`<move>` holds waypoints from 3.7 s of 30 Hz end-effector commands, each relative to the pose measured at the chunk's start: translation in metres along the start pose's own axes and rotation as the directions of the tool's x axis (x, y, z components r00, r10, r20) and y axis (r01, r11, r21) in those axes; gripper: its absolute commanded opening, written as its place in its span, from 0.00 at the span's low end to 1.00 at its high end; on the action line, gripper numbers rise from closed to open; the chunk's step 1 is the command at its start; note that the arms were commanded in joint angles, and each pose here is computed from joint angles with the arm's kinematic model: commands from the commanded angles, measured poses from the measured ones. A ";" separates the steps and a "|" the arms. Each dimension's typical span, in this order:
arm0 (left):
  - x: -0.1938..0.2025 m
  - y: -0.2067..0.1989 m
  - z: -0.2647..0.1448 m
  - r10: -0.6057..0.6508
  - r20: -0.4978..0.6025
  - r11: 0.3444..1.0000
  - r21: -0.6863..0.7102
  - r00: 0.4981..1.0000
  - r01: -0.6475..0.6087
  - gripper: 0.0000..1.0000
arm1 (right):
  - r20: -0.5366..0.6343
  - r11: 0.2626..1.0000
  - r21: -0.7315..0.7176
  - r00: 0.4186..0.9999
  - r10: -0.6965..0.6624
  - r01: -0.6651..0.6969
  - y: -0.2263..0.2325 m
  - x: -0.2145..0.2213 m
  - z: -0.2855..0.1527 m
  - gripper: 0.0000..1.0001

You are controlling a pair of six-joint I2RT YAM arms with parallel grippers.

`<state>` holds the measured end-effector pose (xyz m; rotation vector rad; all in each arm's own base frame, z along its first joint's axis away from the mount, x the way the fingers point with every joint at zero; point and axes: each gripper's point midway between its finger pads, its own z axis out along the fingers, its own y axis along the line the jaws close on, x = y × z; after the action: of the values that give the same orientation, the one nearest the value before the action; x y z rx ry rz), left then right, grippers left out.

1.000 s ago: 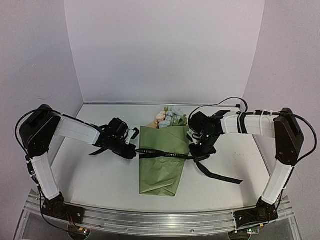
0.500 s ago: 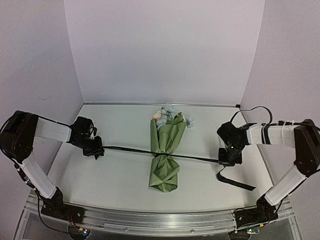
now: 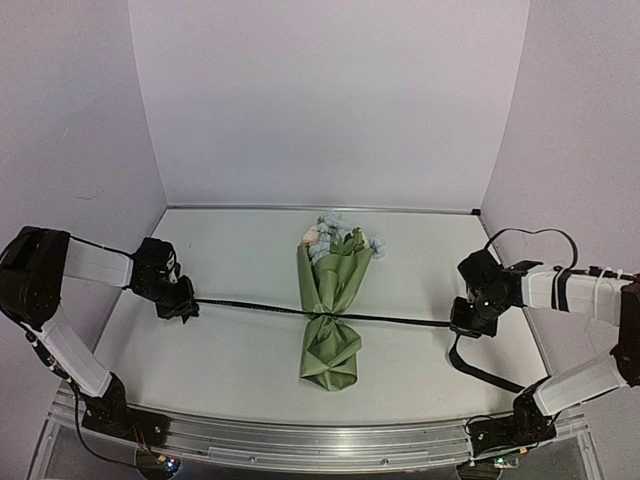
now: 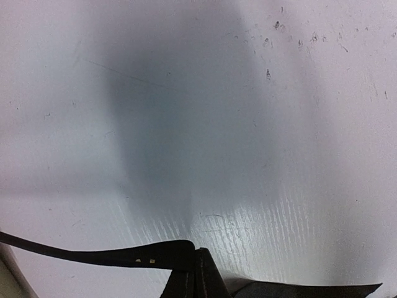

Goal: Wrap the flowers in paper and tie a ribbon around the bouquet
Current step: Tie the ribbon around the folded bouquet.

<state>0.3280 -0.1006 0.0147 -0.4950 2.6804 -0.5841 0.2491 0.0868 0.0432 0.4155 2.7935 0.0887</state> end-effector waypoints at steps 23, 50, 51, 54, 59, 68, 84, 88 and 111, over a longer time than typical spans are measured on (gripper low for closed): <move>-0.046 0.058 -0.059 -0.132 0.255 0.976 -0.137 0.958 0.171 0.00 | 0.031 0.954 0.291 0.997 0.072 -0.078 -0.102 0.038 -0.025 0.00; -0.026 0.027 -0.046 -0.042 0.183 0.999 -0.011 0.982 0.045 0.08 | -0.248 0.961 0.203 0.959 -0.136 0.189 -0.056 0.051 -0.024 0.00; -0.026 0.024 -0.047 -0.026 0.188 0.999 -0.020 0.982 0.030 0.11 | -0.249 0.960 0.203 0.958 -0.139 0.192 -0.055 0.050 -0.025 0.00; -0.027 0.015 -0.051 0.014 0.197 0.999 -0.046 0.980 -0.005 0.28 | -0.262 0.960 0.196 0.954 -0.146 0.201 -0.052 0.048 -0.028 0.02; -0.033 -0.016 -0.069 0.122 0.250 0.992 -0.064 0.961 -0.109 0.53 | -0.279 0.968 0.151 0.948 -0.152 0.199 -0.043 0.050 -0.030 0.22; -0.005 -0.107 -0.082 0.481 0.243 0.872 -0.034 0.842 -0.488 0.64 | -0.263 0.965 0.084 0.940 -0.218 0.248 -0.034 0.049 -0.047 0.48; 0.042 -0.156 -0.034 0.720 0.072 0.689 0.051 0.691 -0.723 0.65 | -0.265 0.925 -0.172 0.889 -0.374 0.338 0.119 0.096 -0.018 0.38; 0.050 -0.161 -0.023 0.797 0.009 0.603 0.035 0.604 -0.797 0.66 | -0.266 0.913 -0.180 0.876 -0.403 0.365 0.142 0.115 -0.005 0.35; 0.063 -0.126 -0.008 0.996 -0.043 0.077 -0.004 0.077 -0.997 0.68 | -0.158 0.872 -0.276 0.875 -0.457 0.405 0.154 0.113 -0.020 0.44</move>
<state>0.2869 -0.2393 0.0487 1.3033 2.3929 -0.1563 0.1767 0.2867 0.0337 -0.2959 3.0212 0.4105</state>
